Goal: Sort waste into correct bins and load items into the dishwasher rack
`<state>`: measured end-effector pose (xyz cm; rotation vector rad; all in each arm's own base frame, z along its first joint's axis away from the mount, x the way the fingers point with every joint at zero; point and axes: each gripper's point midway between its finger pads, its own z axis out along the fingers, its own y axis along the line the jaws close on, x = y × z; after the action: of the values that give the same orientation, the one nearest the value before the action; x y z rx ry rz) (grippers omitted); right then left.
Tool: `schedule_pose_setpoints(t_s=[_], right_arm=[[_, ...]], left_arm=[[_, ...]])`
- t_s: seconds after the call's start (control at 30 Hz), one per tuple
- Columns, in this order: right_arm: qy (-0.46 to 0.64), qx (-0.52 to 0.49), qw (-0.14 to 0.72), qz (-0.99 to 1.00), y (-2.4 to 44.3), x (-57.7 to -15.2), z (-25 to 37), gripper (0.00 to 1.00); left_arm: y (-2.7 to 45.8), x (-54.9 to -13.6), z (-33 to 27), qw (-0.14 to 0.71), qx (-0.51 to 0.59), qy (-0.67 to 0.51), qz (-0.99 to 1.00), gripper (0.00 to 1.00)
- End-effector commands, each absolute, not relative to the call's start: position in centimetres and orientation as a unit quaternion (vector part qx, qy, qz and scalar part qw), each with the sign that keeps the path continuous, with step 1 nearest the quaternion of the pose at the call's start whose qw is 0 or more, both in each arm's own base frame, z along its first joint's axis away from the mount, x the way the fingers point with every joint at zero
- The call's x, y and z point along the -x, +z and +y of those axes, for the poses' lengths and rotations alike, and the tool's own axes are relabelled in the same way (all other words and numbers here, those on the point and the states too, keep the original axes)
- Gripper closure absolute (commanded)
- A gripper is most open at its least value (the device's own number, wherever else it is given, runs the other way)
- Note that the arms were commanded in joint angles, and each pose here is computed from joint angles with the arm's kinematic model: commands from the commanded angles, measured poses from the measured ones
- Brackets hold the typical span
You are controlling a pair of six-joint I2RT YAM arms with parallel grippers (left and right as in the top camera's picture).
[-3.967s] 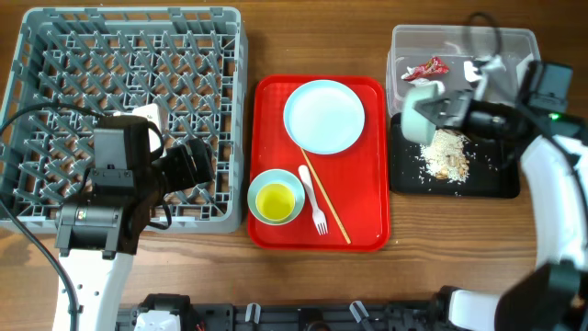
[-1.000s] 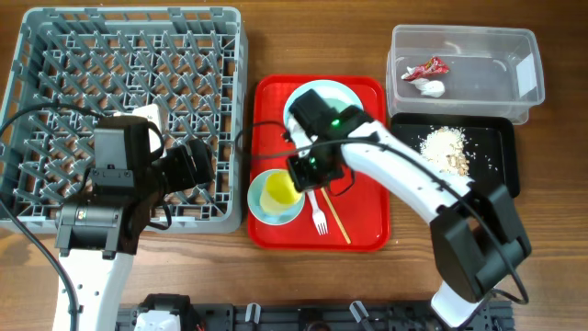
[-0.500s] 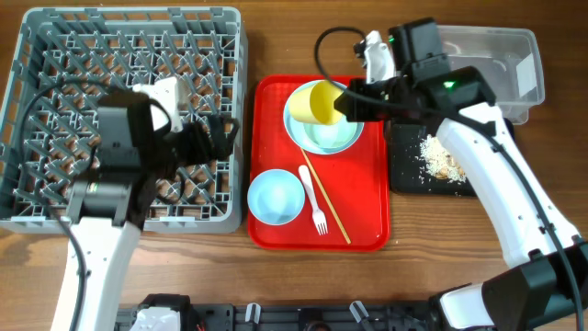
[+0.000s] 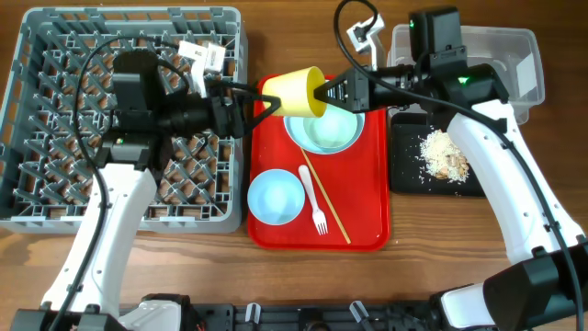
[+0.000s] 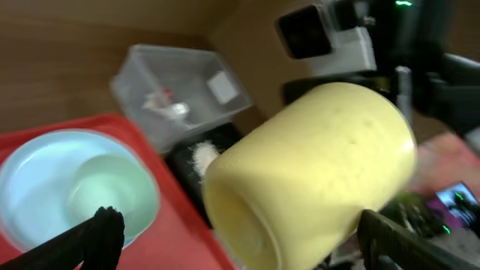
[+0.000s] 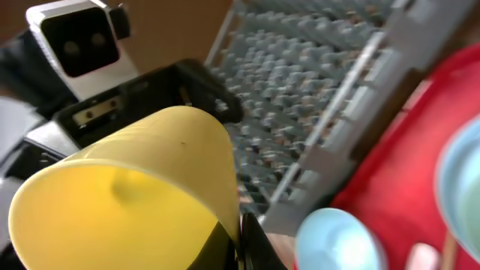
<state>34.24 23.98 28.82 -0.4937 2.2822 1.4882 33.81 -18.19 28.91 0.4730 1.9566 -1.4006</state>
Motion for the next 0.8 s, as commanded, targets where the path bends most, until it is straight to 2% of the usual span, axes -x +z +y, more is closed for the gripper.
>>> schedule_pose_setpoints(t_s=[0.0,0.07,0.37,0.77], right_arm=[[0.584,0.202,0.159,0.77,30.5,-32.7,24.8,0.96],[0.586,0.198,0.155,0.77,30.6,-32.7,24.8,0.96],[0.587,0.196,0.153,0.771,30.6,-32.7,24.8,0.96],[0.6,0.187,0.139,0.765,31.1,-32.4,25.0,0.96]], left_arm=[[31.4,-31.4,-19.1,0.324,-0.252,-0.591,0.695,0.01],[32.1,-30.9,-19.2,0.327,-0.273,-0.599,0.678,0.02],[33.5,-28.5,-19.3,0.308,-0.333,-0.631,0.629,0.23],[33.6,-28.2,-19.3,0.304,-0.337,-0.635,0.625,0.1]])
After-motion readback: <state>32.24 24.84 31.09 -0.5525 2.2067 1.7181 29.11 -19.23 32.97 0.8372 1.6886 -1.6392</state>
